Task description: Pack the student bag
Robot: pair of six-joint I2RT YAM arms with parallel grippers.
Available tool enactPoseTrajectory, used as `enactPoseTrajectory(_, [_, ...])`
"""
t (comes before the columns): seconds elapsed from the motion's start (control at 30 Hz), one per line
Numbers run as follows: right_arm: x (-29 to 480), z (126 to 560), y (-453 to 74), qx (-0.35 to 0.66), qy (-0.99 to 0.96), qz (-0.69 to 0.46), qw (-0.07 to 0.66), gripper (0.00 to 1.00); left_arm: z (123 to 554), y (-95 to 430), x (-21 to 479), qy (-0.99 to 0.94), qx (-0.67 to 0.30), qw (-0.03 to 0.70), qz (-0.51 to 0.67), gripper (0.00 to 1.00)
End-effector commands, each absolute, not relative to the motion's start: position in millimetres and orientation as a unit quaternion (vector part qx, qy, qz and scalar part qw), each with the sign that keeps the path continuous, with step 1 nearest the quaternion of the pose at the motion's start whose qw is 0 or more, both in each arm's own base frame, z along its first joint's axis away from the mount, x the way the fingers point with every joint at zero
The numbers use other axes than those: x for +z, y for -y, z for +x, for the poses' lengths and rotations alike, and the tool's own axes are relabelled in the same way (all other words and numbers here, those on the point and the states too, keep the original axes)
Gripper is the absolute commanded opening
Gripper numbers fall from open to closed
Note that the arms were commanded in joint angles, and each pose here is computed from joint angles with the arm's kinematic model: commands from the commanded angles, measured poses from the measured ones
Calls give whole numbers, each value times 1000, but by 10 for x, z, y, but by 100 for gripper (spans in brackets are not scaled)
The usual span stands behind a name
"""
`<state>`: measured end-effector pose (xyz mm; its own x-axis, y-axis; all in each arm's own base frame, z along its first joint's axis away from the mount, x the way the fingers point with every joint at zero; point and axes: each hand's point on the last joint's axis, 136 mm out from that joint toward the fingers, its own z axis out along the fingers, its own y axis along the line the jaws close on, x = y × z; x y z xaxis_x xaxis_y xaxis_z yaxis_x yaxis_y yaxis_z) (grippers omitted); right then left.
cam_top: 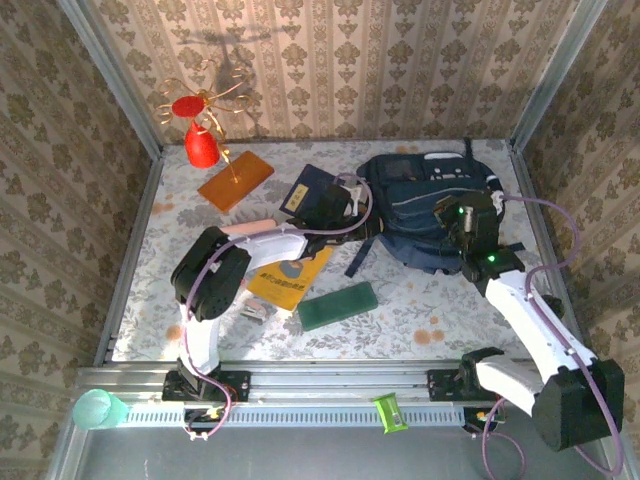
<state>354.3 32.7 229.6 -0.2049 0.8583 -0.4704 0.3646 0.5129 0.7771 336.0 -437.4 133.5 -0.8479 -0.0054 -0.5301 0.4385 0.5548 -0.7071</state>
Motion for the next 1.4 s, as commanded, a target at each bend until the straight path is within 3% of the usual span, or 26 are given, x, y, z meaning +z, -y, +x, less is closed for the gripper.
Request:
enactPoseTrajectory(0.0, [2585,3436,-381,278,-729,370,505,1,3526,4170,1741,-833,-435,292,178,1])
enactPoseTrajectory(0.47, [2030,3240,-773,332,-763,358,424,13,3717,3486,1916,-829,-417,263,263,0])
enactPoseTrajectory(0.7, [1787,3179,-979,273,-862,238,355,38,3917,3206,1885,-835,-414,260,251,0])
enactPoseTrajectory(0.9, [1727,3104,-689,197,-909,175,322,58,4075,3076,1918,-837,-409,268,245,0])
enactPoseTrajectory(1.1, [1535,3278,-301,199,-904,223,307,77,4087,3108,1900,-834,-421,260,244,0])
enactPoseTrajectory(1.37, [1231,4057,280,200,-884,307,288,79,4071,3099,1929,-834,-421,261,244,0])
